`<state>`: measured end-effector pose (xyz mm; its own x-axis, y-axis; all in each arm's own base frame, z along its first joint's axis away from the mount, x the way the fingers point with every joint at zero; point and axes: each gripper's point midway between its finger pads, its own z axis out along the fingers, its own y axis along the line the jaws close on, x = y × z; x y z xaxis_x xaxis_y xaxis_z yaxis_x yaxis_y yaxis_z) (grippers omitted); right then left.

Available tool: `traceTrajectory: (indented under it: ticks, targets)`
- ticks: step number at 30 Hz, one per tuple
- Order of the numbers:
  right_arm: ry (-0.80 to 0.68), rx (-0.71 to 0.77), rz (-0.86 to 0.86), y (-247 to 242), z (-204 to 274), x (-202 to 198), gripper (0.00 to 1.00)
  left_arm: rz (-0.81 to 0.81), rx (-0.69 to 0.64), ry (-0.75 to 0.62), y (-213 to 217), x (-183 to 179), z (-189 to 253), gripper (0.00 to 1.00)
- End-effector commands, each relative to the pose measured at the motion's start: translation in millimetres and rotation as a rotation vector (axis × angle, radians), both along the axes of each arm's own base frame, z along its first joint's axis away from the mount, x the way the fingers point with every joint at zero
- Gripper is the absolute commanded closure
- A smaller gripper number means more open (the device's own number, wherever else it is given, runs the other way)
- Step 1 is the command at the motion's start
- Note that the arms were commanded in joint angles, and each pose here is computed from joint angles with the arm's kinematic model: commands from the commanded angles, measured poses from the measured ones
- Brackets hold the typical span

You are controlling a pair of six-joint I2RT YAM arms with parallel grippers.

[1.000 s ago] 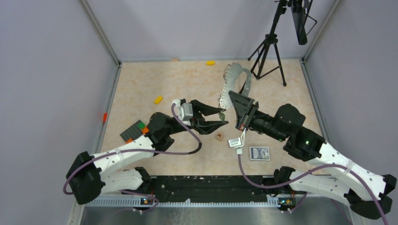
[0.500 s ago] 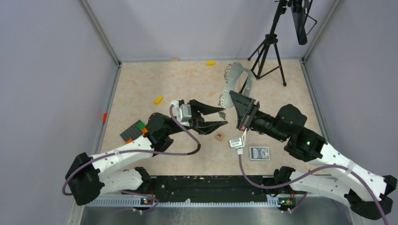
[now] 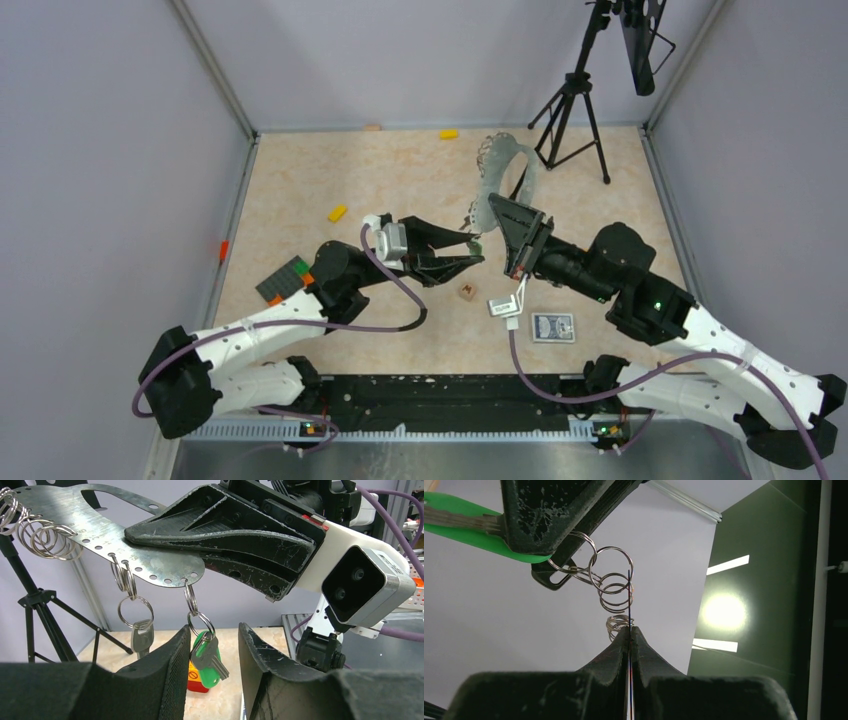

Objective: Remove the keys from the keyring

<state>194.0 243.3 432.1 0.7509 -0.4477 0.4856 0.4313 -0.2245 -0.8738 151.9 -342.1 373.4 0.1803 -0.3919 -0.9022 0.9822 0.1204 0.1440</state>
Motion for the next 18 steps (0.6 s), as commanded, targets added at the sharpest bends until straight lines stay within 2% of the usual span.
traceTrajectory:
  ticks: [1,12,18]
  targets:
    - [-0.055,0.068,0.035,-1.7,22.8,-10.6,1.00,-0.024,-0.016,-0.021,0.3,-6.5,3.3,0.56]
    - [-0.051,0.084,0.043,-1.9,24.6,-12.0,1.00,-0.021,-0.012,-0.011,-0.7,-4.5,-0.7,0.58]
    - [-0.045,0.079,0.035,-3.4,21.6,-11.2,1.00,0.006,-0.017,-0.012,2.2,-2.0,1.0,0.54]
